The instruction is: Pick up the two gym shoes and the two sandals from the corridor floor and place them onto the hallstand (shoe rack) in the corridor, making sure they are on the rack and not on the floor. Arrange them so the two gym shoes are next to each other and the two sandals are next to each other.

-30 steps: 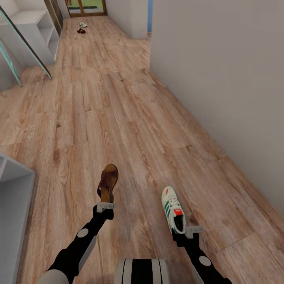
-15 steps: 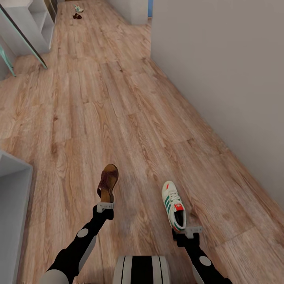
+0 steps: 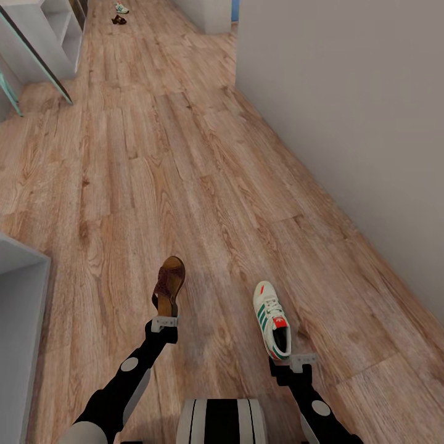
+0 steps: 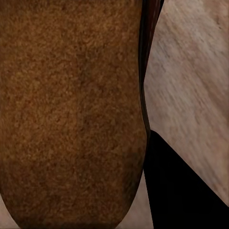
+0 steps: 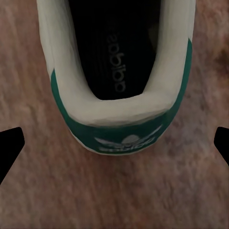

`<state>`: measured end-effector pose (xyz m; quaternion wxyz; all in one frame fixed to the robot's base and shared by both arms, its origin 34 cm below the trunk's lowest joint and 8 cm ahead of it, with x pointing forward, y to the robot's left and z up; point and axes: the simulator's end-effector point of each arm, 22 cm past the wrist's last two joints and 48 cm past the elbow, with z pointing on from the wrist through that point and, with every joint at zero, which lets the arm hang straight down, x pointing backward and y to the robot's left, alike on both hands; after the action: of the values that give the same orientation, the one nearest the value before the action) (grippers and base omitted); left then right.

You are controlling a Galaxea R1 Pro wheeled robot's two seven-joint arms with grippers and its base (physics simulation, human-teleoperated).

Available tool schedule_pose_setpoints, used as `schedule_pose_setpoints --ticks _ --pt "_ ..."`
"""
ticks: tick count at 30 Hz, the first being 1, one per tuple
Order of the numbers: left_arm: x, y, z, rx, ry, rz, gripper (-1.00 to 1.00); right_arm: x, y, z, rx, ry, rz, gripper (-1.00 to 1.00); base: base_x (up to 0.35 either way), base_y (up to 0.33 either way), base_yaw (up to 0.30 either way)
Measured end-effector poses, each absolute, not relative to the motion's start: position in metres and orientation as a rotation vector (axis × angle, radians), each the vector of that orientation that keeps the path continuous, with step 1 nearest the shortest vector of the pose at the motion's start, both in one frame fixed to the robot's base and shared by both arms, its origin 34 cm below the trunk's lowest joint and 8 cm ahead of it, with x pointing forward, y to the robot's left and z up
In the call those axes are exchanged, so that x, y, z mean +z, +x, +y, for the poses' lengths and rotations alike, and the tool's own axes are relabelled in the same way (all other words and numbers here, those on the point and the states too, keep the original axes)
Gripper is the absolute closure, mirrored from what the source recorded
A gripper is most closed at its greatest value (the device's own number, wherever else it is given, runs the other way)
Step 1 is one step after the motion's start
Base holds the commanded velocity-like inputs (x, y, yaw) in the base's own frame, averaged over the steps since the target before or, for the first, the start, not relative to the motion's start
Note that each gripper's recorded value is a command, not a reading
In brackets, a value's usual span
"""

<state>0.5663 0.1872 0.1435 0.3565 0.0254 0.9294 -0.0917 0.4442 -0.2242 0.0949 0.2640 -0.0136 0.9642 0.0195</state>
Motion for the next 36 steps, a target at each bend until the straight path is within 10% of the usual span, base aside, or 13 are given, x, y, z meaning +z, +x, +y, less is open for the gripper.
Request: schedule_pose_setpoints --ticks 36 --pt "0.1432 0.5653 0.1875 -0.236 0.065 2.401 1.0 0.0952 0.4451 -0.2247 0.051 -0.035 2.605 -1.0 0.032 0.0 0.0"
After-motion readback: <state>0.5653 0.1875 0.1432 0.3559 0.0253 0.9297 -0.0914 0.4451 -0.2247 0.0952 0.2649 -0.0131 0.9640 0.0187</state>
